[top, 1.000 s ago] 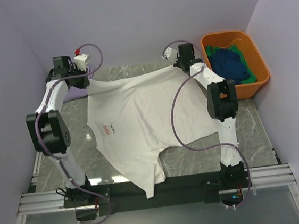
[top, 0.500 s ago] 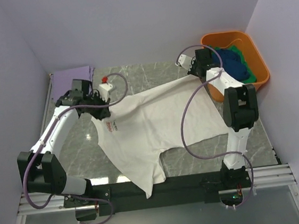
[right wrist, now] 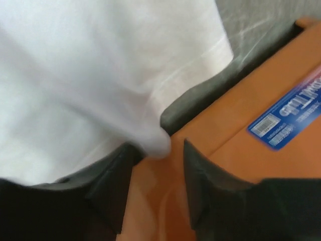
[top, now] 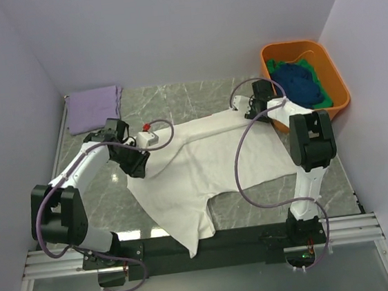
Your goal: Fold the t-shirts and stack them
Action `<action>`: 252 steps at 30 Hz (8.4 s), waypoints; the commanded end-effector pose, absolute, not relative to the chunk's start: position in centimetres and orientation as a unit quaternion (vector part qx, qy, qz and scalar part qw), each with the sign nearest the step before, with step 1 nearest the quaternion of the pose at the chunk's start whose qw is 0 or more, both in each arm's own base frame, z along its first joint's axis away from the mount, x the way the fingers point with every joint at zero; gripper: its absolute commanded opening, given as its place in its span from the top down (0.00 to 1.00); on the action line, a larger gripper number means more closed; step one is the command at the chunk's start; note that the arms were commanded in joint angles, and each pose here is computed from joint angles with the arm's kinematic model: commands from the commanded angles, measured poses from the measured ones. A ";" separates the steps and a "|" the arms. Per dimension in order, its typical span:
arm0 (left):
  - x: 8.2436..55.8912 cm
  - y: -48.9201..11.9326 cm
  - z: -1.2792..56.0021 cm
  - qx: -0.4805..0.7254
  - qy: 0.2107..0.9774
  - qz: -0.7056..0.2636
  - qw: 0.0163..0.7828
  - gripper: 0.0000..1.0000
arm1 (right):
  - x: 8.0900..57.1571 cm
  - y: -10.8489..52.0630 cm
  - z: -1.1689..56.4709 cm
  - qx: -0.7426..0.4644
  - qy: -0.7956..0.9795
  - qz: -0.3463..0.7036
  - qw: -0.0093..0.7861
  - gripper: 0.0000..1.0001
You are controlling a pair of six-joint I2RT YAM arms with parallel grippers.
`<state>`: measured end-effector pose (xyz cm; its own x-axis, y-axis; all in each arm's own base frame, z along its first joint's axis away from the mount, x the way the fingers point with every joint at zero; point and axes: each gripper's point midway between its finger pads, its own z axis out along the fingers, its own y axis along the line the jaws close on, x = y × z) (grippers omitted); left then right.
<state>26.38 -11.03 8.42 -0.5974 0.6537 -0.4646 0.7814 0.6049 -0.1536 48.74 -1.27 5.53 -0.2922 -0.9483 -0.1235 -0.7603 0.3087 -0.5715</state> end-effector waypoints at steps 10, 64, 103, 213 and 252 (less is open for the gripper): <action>34.8 -5.5 10.6 0.249 0.920 -0.199 0.229 0.60 | 47.9 1.5 11.8 -0.520 0.819 -0.101 0.222 0.48; 43.4 -6.3 7.5 0.246 0.924 -0.192 0.221 0.58 | 42.4 9.9 4.9 -0.396 0.914 -0.017 0.093 0.70; 31.1 -11.8 7.2 0.435 0.845 -0.285 0.123 0.99 | 44.9 8.1 2.8 -0.361 0.925 -0.086 0.082 0.74; 44.5 0.8 10.3 0.137 0.924 -0.229 0.275 0.69 | 45.2 6.4 3.2 -0.376 0.915 -0.123 0.073 0.82; 29.7 -16.8 8.6 0.392 0.880 -0.133 0.231 0.52 | 40.7 9.6 12.9 -0.319 0.933 0.000 0.165 0.48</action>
